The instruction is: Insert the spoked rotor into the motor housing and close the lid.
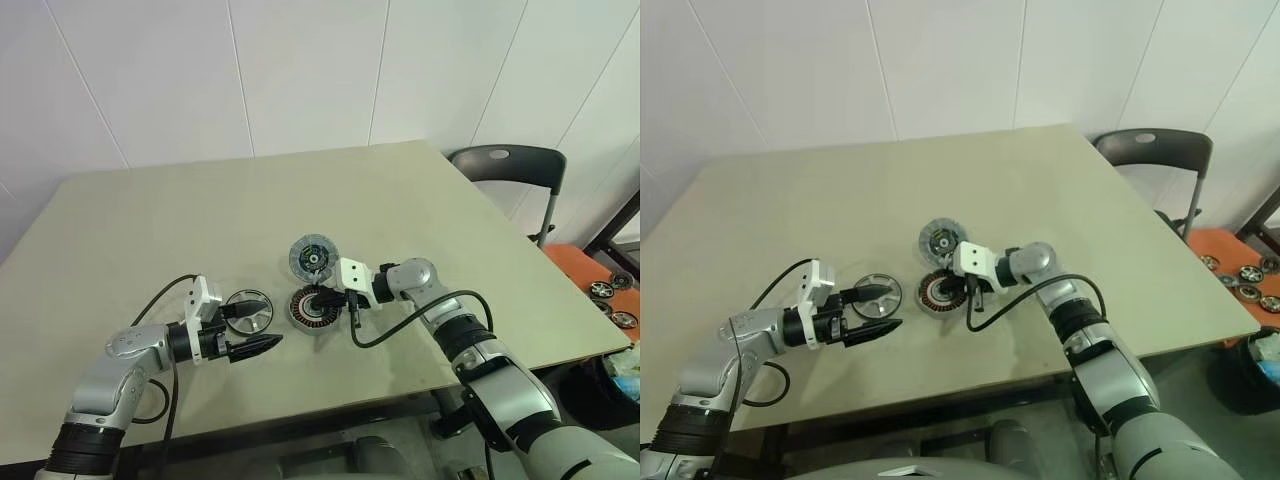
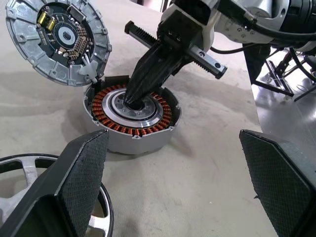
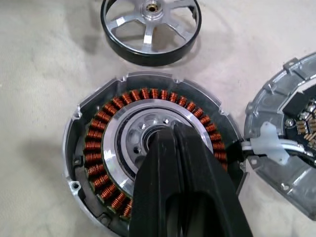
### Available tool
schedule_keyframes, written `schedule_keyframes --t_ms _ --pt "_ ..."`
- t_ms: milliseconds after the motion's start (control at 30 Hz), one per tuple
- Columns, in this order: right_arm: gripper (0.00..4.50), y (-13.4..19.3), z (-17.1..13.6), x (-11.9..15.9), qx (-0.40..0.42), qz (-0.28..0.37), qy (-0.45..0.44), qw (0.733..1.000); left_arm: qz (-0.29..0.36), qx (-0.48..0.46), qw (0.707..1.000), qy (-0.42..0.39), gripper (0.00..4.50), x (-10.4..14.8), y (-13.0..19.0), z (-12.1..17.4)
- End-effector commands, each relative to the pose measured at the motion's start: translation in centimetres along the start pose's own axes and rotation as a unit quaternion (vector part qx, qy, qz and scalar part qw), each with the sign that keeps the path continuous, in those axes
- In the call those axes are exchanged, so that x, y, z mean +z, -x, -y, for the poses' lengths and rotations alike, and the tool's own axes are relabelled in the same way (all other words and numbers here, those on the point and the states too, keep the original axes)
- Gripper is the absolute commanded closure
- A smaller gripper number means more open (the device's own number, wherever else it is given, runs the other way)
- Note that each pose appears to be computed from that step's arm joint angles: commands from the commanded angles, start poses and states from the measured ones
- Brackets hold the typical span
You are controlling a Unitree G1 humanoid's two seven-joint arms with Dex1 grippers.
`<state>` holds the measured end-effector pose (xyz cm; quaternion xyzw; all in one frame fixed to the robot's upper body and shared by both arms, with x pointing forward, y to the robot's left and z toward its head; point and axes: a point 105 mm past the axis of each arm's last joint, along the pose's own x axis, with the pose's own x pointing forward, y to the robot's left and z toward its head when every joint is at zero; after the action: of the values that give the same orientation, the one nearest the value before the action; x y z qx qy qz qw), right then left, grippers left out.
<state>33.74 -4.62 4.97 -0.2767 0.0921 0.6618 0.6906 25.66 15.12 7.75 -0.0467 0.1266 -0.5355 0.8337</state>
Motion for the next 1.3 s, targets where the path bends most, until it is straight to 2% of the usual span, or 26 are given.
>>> schedule_keyframes --t_ms 33,267,367,467,533,633,733,967,1033,1100,1300 --pt "4.45 -0.4 -2.0 -3.1 0.039 -0.071 0.004 0.997 0.022 0.002 1.000 -0.018 0.00 1.4 0.3 -0.3" --pt "4.45 -0.2 -1.6 -3.2 0.033 -0.081 0.038 0.995 0.025 0.005 1.000 -0.018 0.00 1.4 0.2 -0.4" --pt "4.45 -0.4 -1.2 -2.7 0.020 -0.058 0.019 0.998 0.026 0.006 0.999 -0.018 0.00 1.3 0.1 -0.4" --pt "4.45 -0.3 -0.1 -1.2 -0.001 -0.001 -0.042 0.999 0.027 0.006 0.999 -0.016 0.00 1.2 0.1 -0.4" --pt "4.45 0.0 0.8 0.4 -0.014 0.058 -0.096 0.994 0.028 0.006 0.999 -0.015 0.00 1.1 0.1 -0.4" --pt "4.45 1.2 2.7 3.7 -0.009 0.163 -0.211 0.964 0.029 0.006 0.999 -0.015 0.00 1.1 0.1 -0.4" --pt "4.45 1.9 3.2 5.1 0.001 0.196 -0.249 0.948 0.031 0.007 0.999 -0.014 0.00 1.2 0.2 -0.5" --pt "4.45 2.5 3.3 5.2 -0.004 0.194 -0.268 0.944 0.029 0.006 0.999 -0.014 0.00 1.1 0.6 -0.6" --pt "4.45 2.8 2.7 4.7 0.004 0.169 -0.249 0.954 0.027 0.006 1.000 -0.012 0.00 1.0 0.9 -0.5" --pt "4.45 2.9 1.4 3.2 0.013 0.116 -0.194 0.974 0.024 0.009 1.000 -0.011 0.00 0.8 1.1 -0.5" --pt "4.45 2.6 1.5 2.2 -0.008 0.096 -0.186 0.978 0.027 0.010 1.000 -0.009 0.00 0.7 0.9 -0.3"
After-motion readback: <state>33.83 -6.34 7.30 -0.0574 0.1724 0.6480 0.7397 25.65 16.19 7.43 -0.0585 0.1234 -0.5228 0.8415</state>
